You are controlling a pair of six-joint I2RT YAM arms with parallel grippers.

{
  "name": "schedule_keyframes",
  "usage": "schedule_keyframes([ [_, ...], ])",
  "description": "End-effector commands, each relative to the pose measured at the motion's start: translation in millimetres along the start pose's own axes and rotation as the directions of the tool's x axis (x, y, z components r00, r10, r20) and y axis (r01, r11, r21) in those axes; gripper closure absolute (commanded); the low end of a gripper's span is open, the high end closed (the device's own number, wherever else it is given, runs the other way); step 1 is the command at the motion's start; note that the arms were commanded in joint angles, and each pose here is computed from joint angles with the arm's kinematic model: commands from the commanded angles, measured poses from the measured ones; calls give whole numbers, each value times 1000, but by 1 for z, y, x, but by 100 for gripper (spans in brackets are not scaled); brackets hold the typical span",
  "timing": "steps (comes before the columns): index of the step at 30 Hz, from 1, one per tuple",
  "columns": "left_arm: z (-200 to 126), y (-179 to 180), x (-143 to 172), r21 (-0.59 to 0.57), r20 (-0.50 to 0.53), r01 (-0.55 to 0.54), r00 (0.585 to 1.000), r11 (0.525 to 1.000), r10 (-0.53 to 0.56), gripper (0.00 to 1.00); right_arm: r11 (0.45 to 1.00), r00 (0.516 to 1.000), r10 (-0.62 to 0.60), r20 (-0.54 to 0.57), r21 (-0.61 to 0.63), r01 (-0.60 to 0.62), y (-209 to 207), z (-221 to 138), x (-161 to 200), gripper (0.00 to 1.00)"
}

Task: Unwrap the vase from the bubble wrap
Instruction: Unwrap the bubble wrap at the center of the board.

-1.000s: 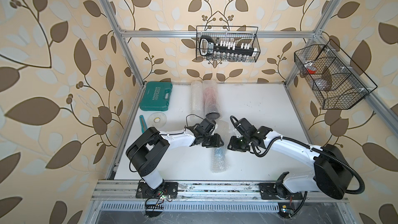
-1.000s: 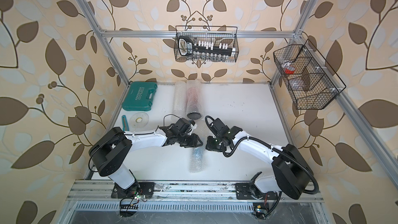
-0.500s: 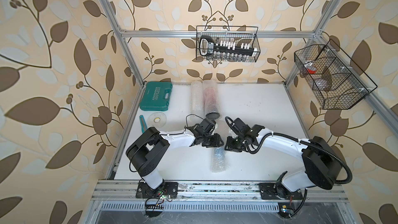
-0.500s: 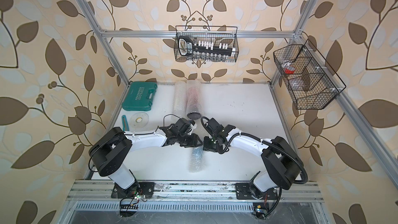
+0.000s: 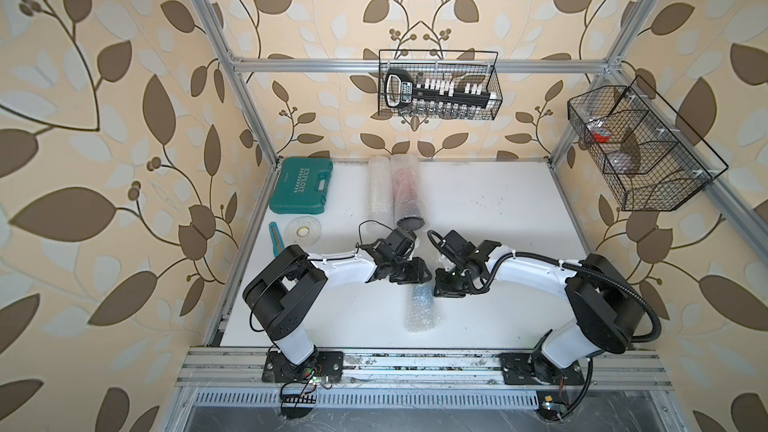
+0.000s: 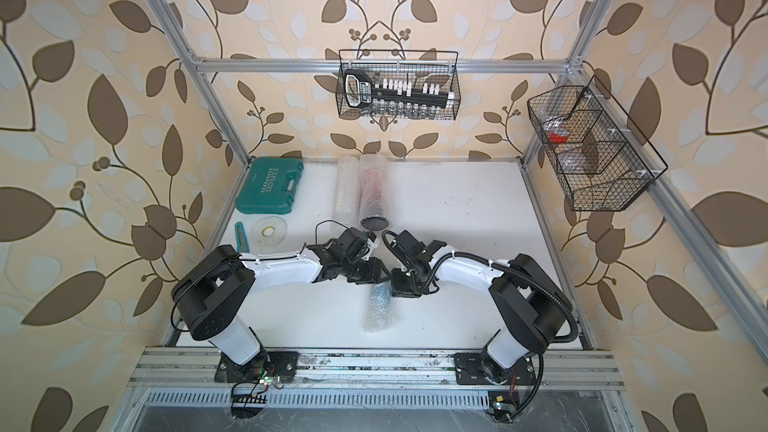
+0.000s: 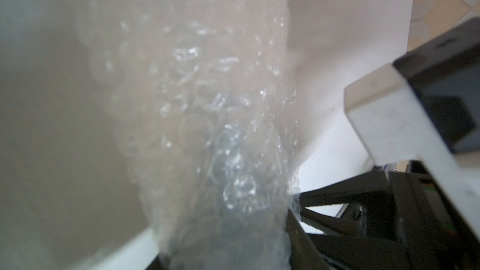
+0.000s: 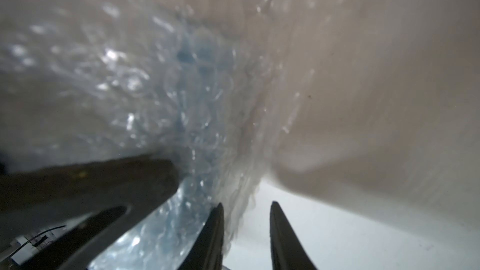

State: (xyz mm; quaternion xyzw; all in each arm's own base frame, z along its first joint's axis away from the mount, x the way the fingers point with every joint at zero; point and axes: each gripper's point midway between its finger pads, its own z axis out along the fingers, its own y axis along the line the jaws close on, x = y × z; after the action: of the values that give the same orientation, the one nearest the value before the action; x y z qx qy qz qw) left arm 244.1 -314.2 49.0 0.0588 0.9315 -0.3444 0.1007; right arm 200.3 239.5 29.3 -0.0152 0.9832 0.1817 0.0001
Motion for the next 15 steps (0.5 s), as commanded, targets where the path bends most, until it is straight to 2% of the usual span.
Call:
schedule_keyframes([
  [1,10,48,19,-162,-27,58,998,985,-63,67,998,998,-43,-45,-40,42,13,3,4,69],
  [4,12,48,22,-157,-32,59,997,986,-65,68,999,999,-33,-37,-28,32,11,5,1,69],
  [9,11,47,23,-155,-29,61,997,986,-66,68,1000,999,10,45,-25,-9,11,-3,-10,70],
  [15,8,46,24,-151,-27,52,998,987,-57,68,994,993,65,99,-97,-56,19,-8,-15,71],
])
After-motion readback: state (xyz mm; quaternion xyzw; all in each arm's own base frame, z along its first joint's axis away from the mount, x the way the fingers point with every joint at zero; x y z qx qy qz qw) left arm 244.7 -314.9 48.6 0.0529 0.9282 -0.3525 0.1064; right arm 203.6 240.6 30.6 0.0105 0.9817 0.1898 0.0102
